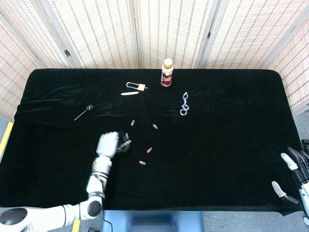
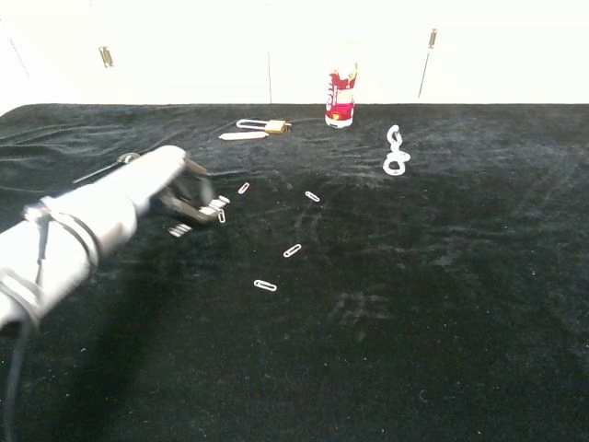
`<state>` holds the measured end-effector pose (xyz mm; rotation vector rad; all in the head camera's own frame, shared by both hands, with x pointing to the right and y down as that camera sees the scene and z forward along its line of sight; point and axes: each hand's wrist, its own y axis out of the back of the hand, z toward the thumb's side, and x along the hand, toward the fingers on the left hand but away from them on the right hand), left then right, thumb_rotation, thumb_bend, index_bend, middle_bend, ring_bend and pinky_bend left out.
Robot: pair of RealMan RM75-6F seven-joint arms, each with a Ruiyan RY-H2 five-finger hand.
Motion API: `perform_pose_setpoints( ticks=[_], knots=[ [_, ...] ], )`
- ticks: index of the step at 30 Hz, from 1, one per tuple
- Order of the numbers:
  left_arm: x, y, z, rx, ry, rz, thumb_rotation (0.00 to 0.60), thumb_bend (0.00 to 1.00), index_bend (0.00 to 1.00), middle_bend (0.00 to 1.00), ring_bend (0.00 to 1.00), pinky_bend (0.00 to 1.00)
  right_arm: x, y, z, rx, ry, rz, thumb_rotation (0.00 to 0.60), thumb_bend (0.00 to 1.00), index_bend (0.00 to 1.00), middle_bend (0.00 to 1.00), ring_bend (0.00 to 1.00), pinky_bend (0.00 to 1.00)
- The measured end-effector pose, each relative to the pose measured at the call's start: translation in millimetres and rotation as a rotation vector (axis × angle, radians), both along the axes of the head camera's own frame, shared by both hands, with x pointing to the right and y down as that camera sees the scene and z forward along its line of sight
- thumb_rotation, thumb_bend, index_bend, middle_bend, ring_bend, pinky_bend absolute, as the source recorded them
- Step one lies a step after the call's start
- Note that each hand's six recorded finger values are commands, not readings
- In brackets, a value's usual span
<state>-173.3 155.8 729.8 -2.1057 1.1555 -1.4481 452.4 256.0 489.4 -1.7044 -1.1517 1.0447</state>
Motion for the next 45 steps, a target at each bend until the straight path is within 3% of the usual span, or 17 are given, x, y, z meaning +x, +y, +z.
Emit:
perform_pose_setpoints(
  ticks=[8, 14, 21, 30, 35, 45],
  knots=[
    [60.9, 34.1, 15.0, -0.021, 0.062, 0.067, 0.6, 0.51, 0.8, 1.0, 1.0, 1.0, 8.7, 9.6, -17.7, 0.047, -0.042, -0.002, 0.6, 0.36, 0.0, 0.0, 0.0, 0.0],
    [84.6, 36.7, 17.5, -0.013, 0.078, 0.094, 0.6, 0.52, 0.8, 1.0, 1.0, 1.0, 14.0, 15.6, -22.2, 0.05, -0.052, 0.0, 0.6, 0.36, 0.0, 0.0, 0.0, 0.0],
    [84.7, 33.2, 15.0, 0.011, 0.061, 0.104, 0.6, 0.52, 0.8, 1.0, 1.0, 1.0, 16.0, 18.0, -22.6, 0.055, -0.047, 0.005, 0.6, 0.36, 0.0, 0.0, 0.0, 0.0],
    [55.7, 7.3, -14.9, 0.106, -0.033, 0.133, 0.6, 0.54, 0.8, 1.0, 1.0, 1.0, 11.8, 15.1, -15.9, 0.038, -0.025, 0.002, 0.6, 0.36, 0.0, 0.0, 0.0, 0.0],
    [7.2, -9.2, -28.1, 0.151, -0.19, 0.143, 0.6, 0.54, 0.8, 1.0, 1.0, 1.0, 14.8, 13.6, -18.2, 0.055, -0.012, 0.032, 0.6, 0.36, 0.0, 0.0, 0.0, 0.0],
    [-59.6, -5.1, -16.7, 0.083, -0.304, 0.116, 0.6, 0.54, 0.8, 1.0, 1.0, 1.0, 14.3, 16.1, -21.7, 0.078, 0.004, 0.047, 0.6, 0.36, 0.0, 0.0, 0.0, 0.0]
  ],
)
